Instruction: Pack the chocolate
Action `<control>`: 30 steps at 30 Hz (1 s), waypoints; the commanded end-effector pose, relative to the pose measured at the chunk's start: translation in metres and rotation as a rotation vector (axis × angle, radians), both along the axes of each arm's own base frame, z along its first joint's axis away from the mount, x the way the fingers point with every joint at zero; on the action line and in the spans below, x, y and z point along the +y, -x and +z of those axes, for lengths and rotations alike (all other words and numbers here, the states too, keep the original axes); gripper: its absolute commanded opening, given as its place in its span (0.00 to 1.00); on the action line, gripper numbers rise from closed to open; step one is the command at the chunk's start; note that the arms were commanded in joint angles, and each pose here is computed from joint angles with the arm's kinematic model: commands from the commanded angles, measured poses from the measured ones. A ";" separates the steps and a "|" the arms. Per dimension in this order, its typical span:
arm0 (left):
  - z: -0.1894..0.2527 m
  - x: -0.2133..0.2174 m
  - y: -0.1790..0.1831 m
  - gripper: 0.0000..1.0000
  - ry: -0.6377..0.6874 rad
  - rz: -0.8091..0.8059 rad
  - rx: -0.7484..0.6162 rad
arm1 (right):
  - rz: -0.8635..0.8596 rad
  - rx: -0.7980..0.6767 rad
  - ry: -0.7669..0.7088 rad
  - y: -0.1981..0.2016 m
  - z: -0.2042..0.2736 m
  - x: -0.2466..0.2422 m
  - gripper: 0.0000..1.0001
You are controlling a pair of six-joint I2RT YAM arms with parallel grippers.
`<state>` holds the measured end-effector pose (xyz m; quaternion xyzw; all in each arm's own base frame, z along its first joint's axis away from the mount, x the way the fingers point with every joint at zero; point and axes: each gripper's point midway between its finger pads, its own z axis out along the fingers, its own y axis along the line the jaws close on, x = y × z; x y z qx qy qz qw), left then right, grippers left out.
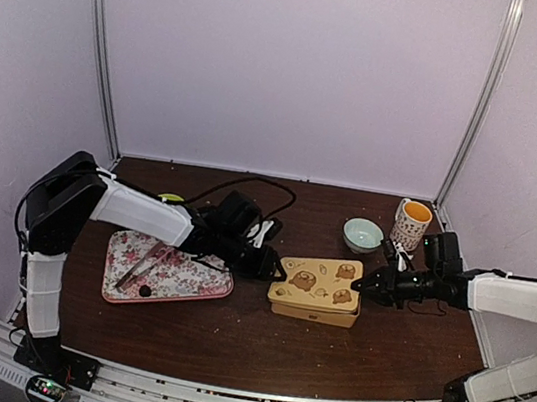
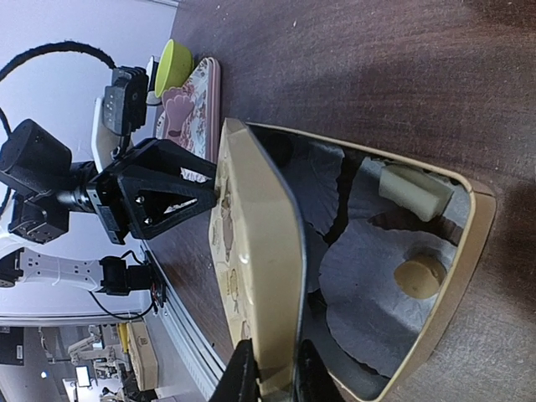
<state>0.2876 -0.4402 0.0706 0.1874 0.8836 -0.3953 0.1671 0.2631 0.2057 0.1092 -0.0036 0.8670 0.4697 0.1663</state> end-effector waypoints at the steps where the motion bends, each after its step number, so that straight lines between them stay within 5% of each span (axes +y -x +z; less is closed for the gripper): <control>1: 0.005 -0.012 0.001 0.31 0.024 -0.041 -0.018 | -0.037 -0.025 0.123 -0.011 -0.015 -0.015 0.06; 6: 0.004 -0.012 0.000 0.25 0.009 -0.046 -0.021 | -0.053 -0.029 0.218 -0.012 -0.026 -0.026 0.11; 19: 0.005 -0.017 0.002 0.22 0.009 -0.058 -0.024 | -0.093 -0.063 0.417 -0.013 -0.031 -0.055 0.45; 30: 0.013 -0.014 -0.003 0.22 -0.015 -0.050 -0.068 | -0.062 -0.068 0.385 0.003 -0.035 -0.049 0.60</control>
